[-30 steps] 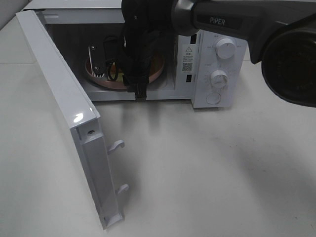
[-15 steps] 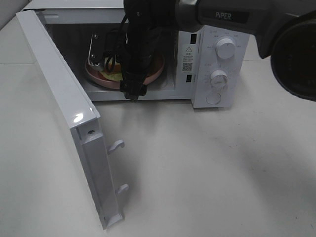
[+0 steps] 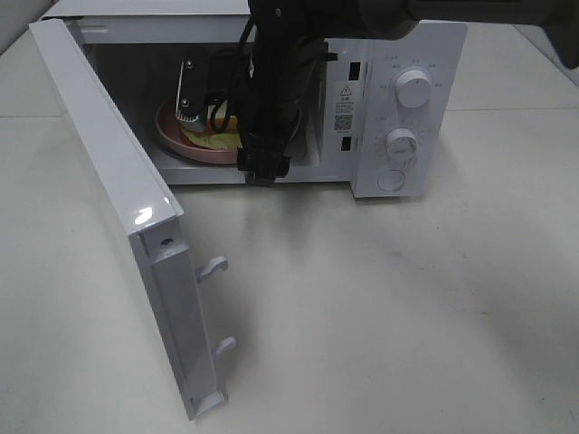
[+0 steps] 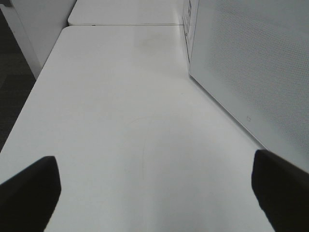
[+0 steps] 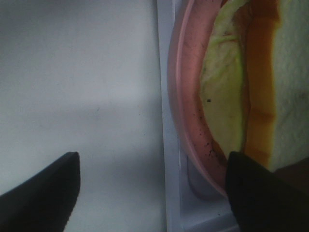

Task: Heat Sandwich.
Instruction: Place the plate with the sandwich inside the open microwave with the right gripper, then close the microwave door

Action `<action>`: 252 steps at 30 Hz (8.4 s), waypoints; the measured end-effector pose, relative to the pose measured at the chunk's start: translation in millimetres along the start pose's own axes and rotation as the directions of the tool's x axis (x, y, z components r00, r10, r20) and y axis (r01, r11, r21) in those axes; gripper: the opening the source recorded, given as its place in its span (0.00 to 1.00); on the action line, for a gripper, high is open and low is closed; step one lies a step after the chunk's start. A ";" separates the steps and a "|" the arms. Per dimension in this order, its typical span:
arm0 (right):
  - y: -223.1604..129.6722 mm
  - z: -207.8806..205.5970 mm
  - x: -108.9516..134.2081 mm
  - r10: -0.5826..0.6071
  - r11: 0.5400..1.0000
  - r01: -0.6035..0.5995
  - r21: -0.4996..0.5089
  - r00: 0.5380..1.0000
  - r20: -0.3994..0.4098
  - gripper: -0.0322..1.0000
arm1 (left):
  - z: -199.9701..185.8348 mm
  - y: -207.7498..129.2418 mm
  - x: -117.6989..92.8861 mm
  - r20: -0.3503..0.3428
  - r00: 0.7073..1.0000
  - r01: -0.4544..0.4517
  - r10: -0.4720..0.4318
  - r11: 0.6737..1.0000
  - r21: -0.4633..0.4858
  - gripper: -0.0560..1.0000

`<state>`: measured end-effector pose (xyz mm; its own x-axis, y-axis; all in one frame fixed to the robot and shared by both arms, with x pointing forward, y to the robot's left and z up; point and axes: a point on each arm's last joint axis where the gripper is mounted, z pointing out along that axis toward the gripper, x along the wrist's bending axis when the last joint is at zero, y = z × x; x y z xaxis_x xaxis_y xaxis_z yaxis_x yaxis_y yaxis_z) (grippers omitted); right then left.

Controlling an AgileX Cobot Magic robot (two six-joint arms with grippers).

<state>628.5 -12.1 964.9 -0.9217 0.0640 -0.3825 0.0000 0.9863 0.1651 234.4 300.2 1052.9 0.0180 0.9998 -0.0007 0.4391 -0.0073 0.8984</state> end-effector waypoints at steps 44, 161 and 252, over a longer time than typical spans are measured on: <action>-64.2 -106.9 76.8 0.120 0.993 -0.120 0.017 0.993 -0.012 0.77 | 0.0 0.0 0.0 0.000 1.000 0.000 0.000 1.000 0.000 0.99; -277.7 -274.5 317.7 0.979 0.172 -0.806 -0.567 0.075 0.189 0.77 | 0.0 0.0 0.0 0.000 1.000 0.000 0.000 1.000 0.000 0.99; -277.7 -274.5 317.7 0.979 0.172 -0.806 -0.567 0.075 0.189 0.77 | 139.1 56.8 3.9 -0.014 1.000 -0.015 0.017 0.984 0.175 0.05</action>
<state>229.2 -307.5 1047.1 0.0038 0.9992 -0.0393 0.5228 0.0315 0.8519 384.3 301.4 1042.8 0.0131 0.9997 0.0211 0.5896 -0.0248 0.8073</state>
